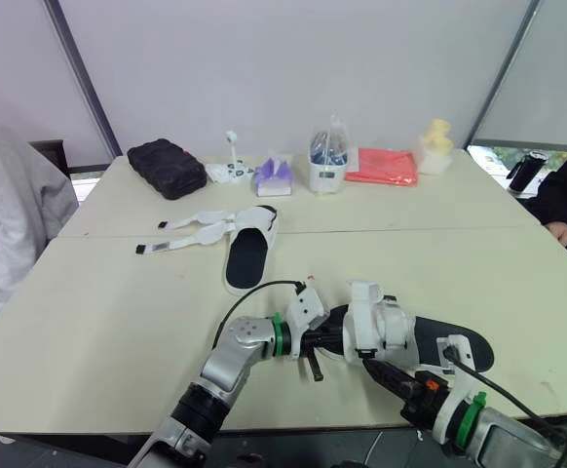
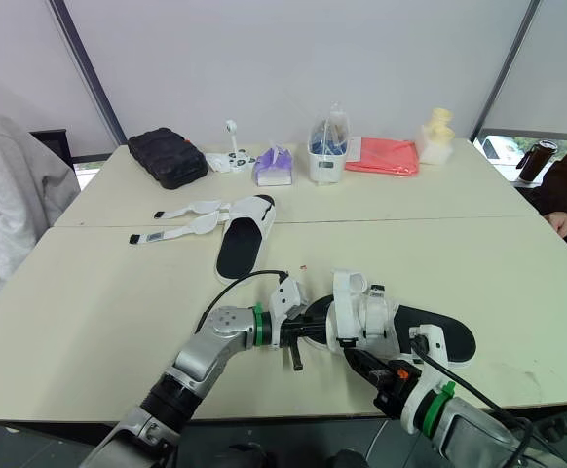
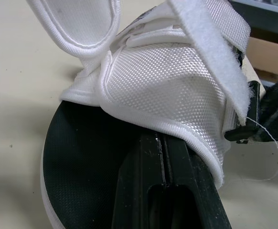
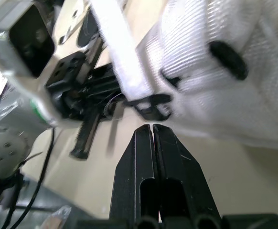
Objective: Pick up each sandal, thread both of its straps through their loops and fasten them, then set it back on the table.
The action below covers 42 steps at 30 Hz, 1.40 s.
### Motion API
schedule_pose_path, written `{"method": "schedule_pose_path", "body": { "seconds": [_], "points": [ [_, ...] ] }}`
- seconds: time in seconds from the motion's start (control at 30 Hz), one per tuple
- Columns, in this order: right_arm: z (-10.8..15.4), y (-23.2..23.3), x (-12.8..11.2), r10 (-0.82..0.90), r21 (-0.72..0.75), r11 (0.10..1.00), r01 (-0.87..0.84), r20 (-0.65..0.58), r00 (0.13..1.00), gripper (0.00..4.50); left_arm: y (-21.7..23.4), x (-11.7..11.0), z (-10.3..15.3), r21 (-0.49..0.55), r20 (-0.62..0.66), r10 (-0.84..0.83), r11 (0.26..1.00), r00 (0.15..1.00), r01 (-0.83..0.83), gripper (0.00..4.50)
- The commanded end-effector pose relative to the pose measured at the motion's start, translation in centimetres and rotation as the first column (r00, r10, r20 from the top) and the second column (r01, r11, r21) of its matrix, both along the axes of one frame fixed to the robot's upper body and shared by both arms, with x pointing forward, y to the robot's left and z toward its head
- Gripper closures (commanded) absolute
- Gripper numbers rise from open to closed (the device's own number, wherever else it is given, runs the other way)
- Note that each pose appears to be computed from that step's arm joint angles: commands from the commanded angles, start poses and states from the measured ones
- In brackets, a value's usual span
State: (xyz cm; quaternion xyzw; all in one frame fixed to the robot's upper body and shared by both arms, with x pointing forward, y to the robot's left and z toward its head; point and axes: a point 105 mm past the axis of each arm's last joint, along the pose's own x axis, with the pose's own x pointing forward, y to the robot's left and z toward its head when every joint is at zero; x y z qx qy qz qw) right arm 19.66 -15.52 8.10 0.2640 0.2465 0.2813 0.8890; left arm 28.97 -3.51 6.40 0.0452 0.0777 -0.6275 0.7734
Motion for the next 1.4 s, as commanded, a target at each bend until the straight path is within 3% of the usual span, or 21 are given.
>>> {"method": "schedule_pose_path", "body": {
  "seconds": [0.03, 0.17, 0.3, 0.6, 1.03, 1.4],
  "points": [
    [0.9, 0.9, -1.4, 0.106, -0.006, 0.994, -0.105, 0.025, 0.994, 4.47, -0.1, -1.4, -2.9, 0.064, -0.101, -0.026, 0.997, 0.995, 0.032, 4.5],
    [0.5, 0.6, -1.9, 0.123, -0.024, 0.992, -0.122, 0.01, 0.992, 4.47, -0.1, -1.4, -2.9, 0.064, -0.102, -0.027, 0.997, 0.994, 0.034, 4.5],
    [1.1, -0.3, -1.0, 0.078, -0.058, 0.996, -0.074, 0.074, 0.994, 4.47, -0.1, -1.4, -2.9, 0.062, -0.108, -0.029, 0.997, 0.994, 0.036, 4.5],
    [2.7, -0.5, -0.9, 0.116, -0.068, 0.992, -0.107, 0.156, 0.981, 0.07, 0.0, -1.5, -3.0, 0.06, -0.122, -0.032, 0.997, 0.992, 0.04, 4.5],
    [3.3, 0.6, -0.1, 0.136, -0.04, 0.991, -0.131, 0.19, 0.972, 0.07, -0.1, -1.5, -2.8, 0.055, -0.126, -0.032, 0.998, 0.991, 0.04, 4.5],
    [2.2, 0.7, 0.5, 0.138, -0.054, 0.99, -0.132, 0.145, 0.98, 0.07, -0.2, -1.4, -2.7, 0.051, -0.131, -0.021, 0.998, 0.991, 0.028, 4.5]
  ]
}}
